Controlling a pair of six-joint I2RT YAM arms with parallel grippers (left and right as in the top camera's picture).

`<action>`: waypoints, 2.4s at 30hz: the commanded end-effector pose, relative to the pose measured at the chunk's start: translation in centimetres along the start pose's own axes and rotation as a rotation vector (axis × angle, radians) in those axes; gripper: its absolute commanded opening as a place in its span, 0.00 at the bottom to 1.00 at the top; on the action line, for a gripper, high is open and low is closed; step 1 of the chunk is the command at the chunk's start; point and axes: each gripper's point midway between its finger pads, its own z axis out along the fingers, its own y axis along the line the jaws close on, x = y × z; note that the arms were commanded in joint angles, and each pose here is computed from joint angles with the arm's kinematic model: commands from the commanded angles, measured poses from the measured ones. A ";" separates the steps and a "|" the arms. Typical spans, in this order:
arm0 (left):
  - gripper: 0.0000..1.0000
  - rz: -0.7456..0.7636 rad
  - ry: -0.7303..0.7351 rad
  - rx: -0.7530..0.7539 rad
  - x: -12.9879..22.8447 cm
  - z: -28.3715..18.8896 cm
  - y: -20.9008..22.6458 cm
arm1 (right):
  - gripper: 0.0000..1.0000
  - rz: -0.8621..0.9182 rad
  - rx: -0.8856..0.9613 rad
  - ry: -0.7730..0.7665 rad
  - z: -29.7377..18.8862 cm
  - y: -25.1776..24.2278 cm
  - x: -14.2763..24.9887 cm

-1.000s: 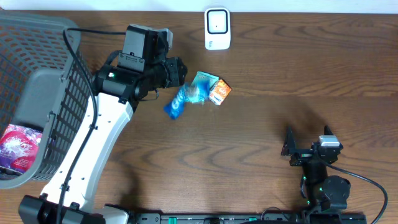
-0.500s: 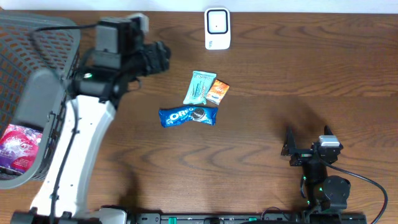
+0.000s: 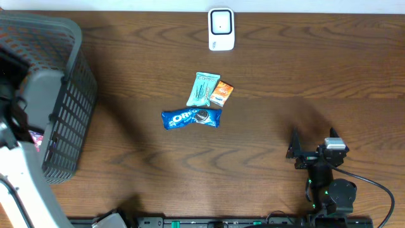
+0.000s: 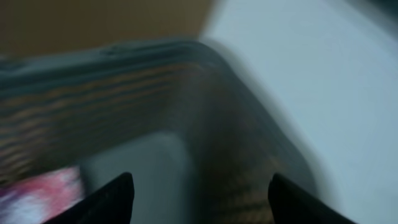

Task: Scan the item barcode
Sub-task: 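Reach the left gripper into the basket and grasp the purple box, then lift the purple box out and place it right of the orange bag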

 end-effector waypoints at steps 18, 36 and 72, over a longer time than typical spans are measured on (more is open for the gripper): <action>0.70 0.027 0.501 -0.871 15.2 11.7 19.1 | 0.99 -0.011 0.010 0.000 0.0 -0.3 0.0; 0.07 0.007 0.693 -0.890 21.2 13.9 20.3 | 0.99 -0.011 0.010 0.000 0.0 -0.3 0.0; 0.07 0.694 0.356 0.903 28.8 -14.3 -30.3 | 0.99 -0.011 0.010 0.000 0.0 -0.3 0.0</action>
